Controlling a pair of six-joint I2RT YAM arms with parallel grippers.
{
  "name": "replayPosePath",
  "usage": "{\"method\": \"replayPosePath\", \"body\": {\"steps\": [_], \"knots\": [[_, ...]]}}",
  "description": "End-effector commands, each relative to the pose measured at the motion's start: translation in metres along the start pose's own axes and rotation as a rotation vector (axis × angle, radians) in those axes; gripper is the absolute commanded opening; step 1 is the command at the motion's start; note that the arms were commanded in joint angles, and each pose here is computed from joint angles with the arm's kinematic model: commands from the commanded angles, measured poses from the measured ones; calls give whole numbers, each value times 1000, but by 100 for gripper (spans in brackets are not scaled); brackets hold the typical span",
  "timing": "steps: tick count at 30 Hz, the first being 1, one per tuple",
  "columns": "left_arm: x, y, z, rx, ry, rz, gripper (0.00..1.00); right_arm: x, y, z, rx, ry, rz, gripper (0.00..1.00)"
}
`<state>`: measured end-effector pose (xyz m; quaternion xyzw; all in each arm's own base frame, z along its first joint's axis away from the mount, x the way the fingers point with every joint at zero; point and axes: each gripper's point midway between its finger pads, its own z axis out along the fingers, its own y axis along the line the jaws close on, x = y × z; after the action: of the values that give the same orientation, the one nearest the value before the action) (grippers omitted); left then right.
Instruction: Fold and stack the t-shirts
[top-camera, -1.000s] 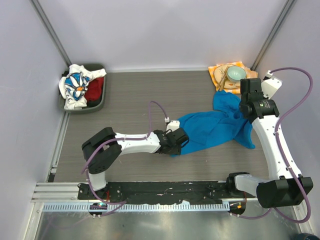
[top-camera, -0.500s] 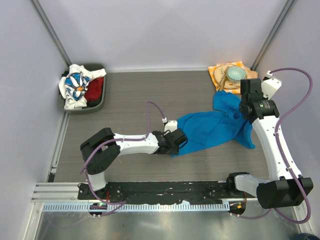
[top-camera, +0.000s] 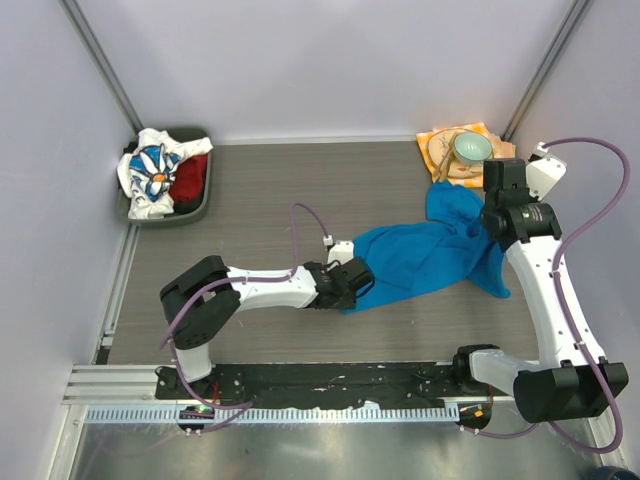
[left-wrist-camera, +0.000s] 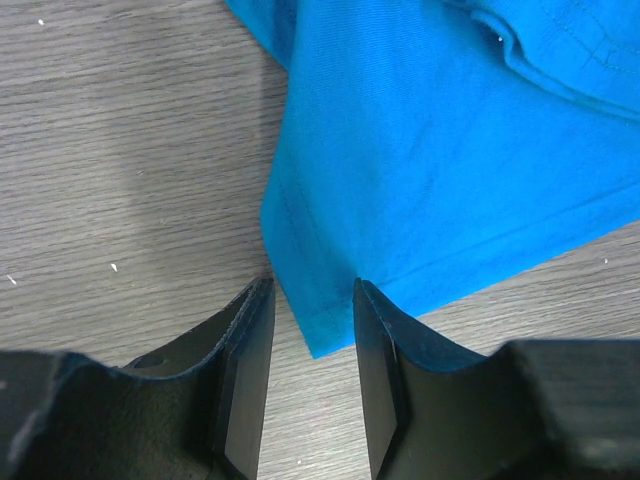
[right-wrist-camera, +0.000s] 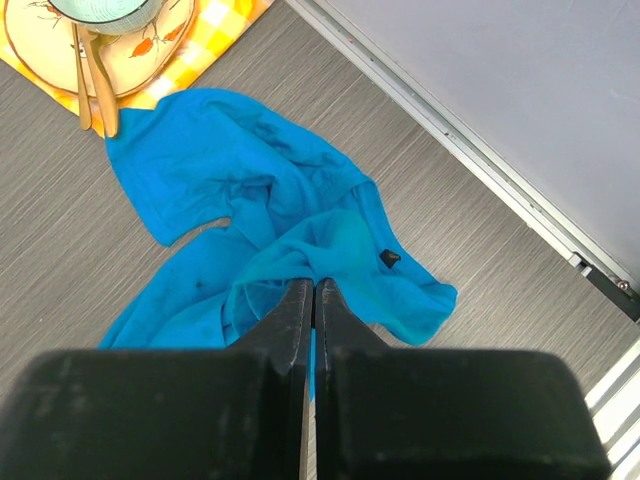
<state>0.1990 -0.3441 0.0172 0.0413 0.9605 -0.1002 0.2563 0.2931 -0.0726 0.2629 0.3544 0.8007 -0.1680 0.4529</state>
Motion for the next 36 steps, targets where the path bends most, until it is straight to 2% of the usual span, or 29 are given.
{"method": "replayPosePath", "body": {"steps": [1,8,12,14,16,20,26,33,36], "knots": [[79,60,26,-190,248,51,41,-12,1,-5,-23,-44,39,1],[91,64,26,-237,279,98,42,-12,1,-7,-33,-44,44,1],[87,62,21,-261,263,119,61,-12,3,-7,-46,-41,48,1],[88,62,20,-272,268,128,67,-11,4,-8,-52,-38,47,1],[88,60,19,-278,268,138,67,-11,5,-8,-57,-37,49,1],[92,61,19,-288,275,134,61,-12,5,-9,-64,-41,54,1],[102,74,13,-320,287,117,36,-11,6,-11,-80,-38,59,1],[118,82,15,-347,321,123,26,-12,6,-14,-95,-40,65,1],[123,84,14,-353,332,123,12,-11,7,-16,-105,-39,67,1]]}}
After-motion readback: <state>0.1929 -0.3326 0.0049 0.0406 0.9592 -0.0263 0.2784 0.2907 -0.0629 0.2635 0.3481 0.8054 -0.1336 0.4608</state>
